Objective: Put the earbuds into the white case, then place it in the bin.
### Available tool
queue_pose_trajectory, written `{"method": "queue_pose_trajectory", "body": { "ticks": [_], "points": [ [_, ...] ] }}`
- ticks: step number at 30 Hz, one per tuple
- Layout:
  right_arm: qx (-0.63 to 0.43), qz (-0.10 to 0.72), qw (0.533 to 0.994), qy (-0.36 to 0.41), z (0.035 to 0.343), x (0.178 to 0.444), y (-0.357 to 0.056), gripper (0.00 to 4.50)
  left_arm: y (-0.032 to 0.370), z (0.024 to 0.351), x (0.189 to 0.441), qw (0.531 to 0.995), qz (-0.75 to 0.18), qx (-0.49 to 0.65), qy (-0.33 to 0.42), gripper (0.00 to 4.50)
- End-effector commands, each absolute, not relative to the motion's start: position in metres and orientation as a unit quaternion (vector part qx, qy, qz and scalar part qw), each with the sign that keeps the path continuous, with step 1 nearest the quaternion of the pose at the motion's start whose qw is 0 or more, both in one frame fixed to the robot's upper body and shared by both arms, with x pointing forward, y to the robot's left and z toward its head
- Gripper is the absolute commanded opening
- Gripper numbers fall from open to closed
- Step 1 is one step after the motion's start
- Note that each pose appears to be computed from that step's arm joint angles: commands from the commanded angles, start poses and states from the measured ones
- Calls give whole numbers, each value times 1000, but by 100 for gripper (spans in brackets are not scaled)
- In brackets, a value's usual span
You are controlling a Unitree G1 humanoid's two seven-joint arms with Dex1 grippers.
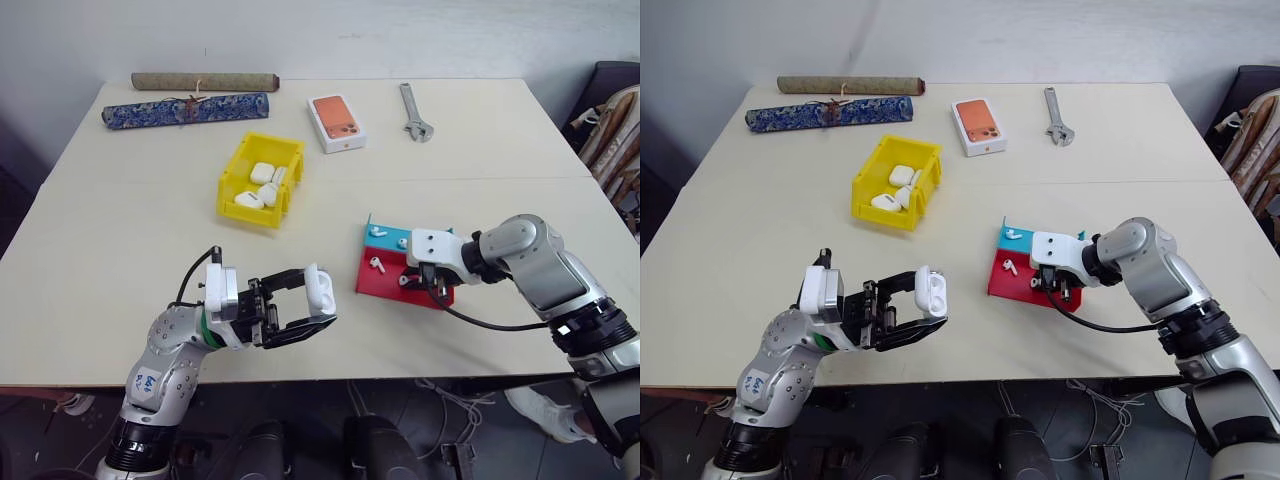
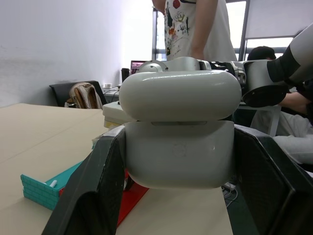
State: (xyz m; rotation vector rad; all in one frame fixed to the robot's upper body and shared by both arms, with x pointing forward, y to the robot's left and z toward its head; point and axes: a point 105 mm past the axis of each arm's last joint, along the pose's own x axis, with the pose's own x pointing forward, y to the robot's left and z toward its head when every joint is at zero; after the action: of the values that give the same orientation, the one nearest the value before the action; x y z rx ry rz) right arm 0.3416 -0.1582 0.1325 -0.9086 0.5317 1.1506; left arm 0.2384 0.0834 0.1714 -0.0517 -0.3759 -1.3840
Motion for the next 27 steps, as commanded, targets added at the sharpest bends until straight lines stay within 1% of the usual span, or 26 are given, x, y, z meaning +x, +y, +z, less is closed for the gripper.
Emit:
{"method": "queue_pose_trajectory", "body": {
  "ticks": [1,2,5,9,11,13,15,17,19,21,23,27],
  "points": [
    [-410,516,708,254,125,339,-164,104,82,178,232,747,-638,-14,-187,280],
    [-408,517,709,253,125,339,-163,104,82,178,232,747,-638,-14,-187,280],
    [-407,515,712,250,125,339,-164,50,83,178,232,745,-640,-13,-187,280],
    [-400,512,719,244,128,339,-164,48,82,180,233,743,-642,-23,-189,280],
    [-383,518,731,225,137,338,-162,48,83,189,236,746,-633,-56,-200,280],
    [-350,524,750,203,151,337,-162,48,82,194,234,738,-640,-71,-201,280],
    [-305,553,762,145,172,331,-159,48,80,196,233,731,-649,-71,-200,280],
    [-221,608,760,61,201,314,-155,48,79,204,232,718,-655,-92,-220,280],
    [-147,629,763,-10,225,303,-154,48,78,210,233,710,-657,-105,-230,280],
    [-86,602,787,-101,252,300,-151,48,73,213,235,702,-666,-102,-232,280],
    [-42,587,789,-175,272,289,-140,48,70,220,239,697,-663,-110,-251,280],
    [19,586,774,-239,287,269,-118,48,66,227,246,689,-662,-138,-261,280]
  ]
}}
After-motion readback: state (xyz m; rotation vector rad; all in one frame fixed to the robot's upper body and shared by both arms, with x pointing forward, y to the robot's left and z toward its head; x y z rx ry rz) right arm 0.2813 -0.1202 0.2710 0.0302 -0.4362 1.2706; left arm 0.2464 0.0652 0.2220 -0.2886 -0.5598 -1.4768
